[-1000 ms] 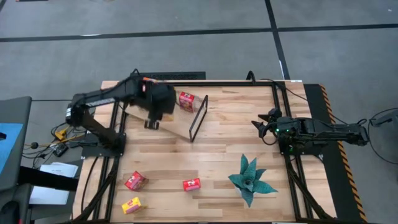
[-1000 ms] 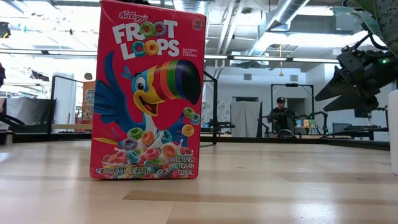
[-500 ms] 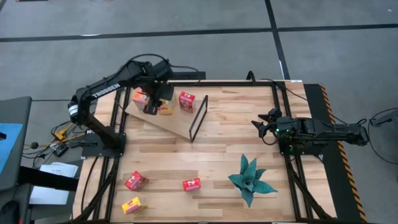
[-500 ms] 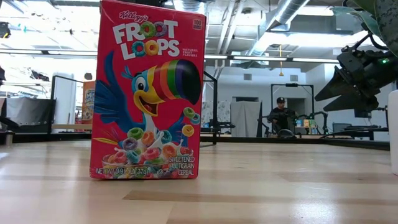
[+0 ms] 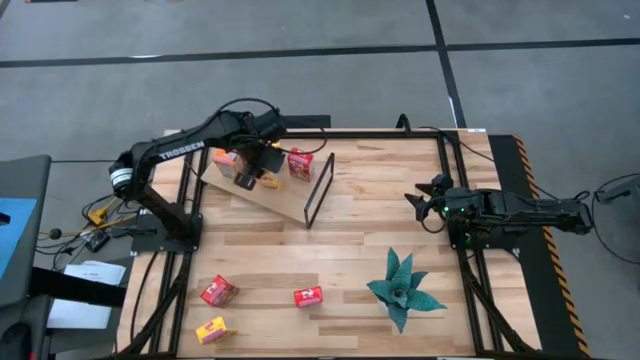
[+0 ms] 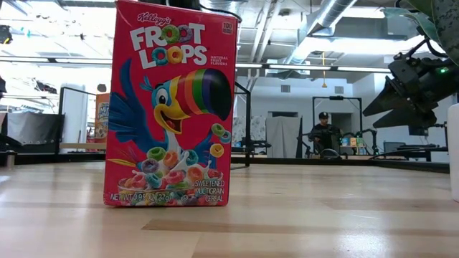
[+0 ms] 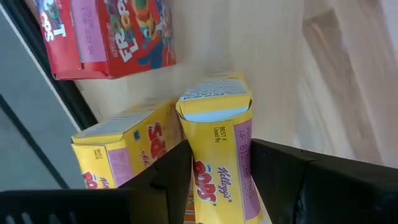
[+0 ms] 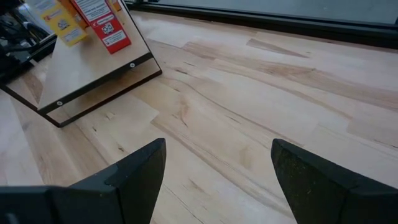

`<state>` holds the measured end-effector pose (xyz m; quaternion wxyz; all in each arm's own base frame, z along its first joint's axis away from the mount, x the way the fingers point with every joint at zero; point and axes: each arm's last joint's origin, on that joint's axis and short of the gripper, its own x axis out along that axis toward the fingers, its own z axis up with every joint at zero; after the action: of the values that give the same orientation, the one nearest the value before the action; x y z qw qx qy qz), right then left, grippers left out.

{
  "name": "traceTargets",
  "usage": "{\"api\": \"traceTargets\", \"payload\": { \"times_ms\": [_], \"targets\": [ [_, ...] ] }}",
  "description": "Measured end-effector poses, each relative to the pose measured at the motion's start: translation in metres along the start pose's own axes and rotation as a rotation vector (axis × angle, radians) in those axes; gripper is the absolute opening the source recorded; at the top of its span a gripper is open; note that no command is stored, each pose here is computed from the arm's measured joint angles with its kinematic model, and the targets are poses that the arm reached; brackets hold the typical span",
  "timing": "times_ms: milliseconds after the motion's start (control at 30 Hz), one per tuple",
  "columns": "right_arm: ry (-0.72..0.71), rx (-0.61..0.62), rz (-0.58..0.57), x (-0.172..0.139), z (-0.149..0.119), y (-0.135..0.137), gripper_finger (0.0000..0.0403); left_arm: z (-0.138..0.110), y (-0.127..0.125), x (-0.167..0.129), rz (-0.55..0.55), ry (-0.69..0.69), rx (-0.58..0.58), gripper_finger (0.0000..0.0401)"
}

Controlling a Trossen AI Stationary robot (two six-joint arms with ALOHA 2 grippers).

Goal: Stack cereal on shelf
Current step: Put the top yellow cereal box aligned with the other yellow cereal box on the shelf

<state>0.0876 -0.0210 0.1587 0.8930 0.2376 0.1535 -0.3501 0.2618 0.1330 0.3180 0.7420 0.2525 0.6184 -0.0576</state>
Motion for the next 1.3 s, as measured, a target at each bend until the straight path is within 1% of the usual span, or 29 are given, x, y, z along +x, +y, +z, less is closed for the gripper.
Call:
{"api": "traceTargets", "payload": {
  "times_ms": [267,500,700,967,1300],
  "targets": [
    [-0.001,0.0,0.0,0.0,0.0,0.0,0.0317,-0.002,-0.001,0.01,0.023,0.06,0.087,0.0142],
    [-0.001,0.0,0.0,0.0,0.0,0.0,0.0317,-0.004,-0.004,0.019,0.029,0.086,0.088,0.0142],
    [-0.002,0.0,-0.001,0.0,0.0,0.0,0.0317,-0.004,-0.002,0.019,0.078,0.131,0.115,0.0142],
    [-0.002,0.0,-0.001,0.0,0.0,0.0,0.0317,-0.004,-0.001,0.02,0.083,0.125,0.116,0.0142],
    [-0.001,-0.001,-0.002,0.0,0.0,0.0,0.0317,-0.005,0.0,0.02,0.11,0.167,0.118,0.0142]
  ]
}}
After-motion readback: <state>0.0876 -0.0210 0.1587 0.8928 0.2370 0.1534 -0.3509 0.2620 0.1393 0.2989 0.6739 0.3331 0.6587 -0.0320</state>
